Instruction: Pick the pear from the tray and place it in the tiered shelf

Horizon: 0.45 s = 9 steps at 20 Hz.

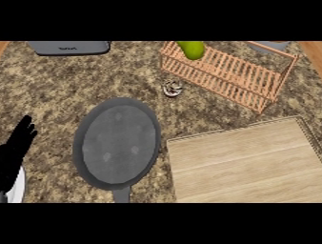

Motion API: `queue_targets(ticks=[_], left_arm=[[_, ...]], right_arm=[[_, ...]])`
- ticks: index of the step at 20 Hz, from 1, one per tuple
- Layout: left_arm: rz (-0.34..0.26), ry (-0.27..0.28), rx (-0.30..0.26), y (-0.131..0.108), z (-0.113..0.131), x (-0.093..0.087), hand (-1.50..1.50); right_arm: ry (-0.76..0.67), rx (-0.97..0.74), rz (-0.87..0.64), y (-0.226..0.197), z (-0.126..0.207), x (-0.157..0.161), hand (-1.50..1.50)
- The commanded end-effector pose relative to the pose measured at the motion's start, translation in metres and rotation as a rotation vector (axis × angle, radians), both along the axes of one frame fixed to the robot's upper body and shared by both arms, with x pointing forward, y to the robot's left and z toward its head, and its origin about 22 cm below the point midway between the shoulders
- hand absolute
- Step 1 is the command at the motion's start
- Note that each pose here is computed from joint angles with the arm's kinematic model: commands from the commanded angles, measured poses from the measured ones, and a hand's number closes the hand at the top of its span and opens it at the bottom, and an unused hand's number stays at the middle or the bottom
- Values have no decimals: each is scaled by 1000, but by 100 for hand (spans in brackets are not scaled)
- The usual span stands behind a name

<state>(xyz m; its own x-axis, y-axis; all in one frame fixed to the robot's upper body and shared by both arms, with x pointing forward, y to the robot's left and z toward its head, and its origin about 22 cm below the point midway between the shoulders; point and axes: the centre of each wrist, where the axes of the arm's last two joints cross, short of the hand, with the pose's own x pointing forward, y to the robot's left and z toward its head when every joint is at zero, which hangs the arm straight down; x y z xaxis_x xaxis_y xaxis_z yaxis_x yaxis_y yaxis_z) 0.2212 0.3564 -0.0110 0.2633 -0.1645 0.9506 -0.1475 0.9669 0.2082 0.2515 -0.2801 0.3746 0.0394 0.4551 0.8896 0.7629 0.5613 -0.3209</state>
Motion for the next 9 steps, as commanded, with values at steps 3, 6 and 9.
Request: queue_targets(ticks=[3,6,9], left_arm=[[19,9,0,2,4,-2,0],[63,25,17,18,2,-6,0],[75,16,10,13,-6,-19,0]], right_arm=[[125,37,-73,-33,17,-62,-150],[132,2,-37,-47,8,-81,-150],[108,-22,-45,-67,12,-102,-150]])
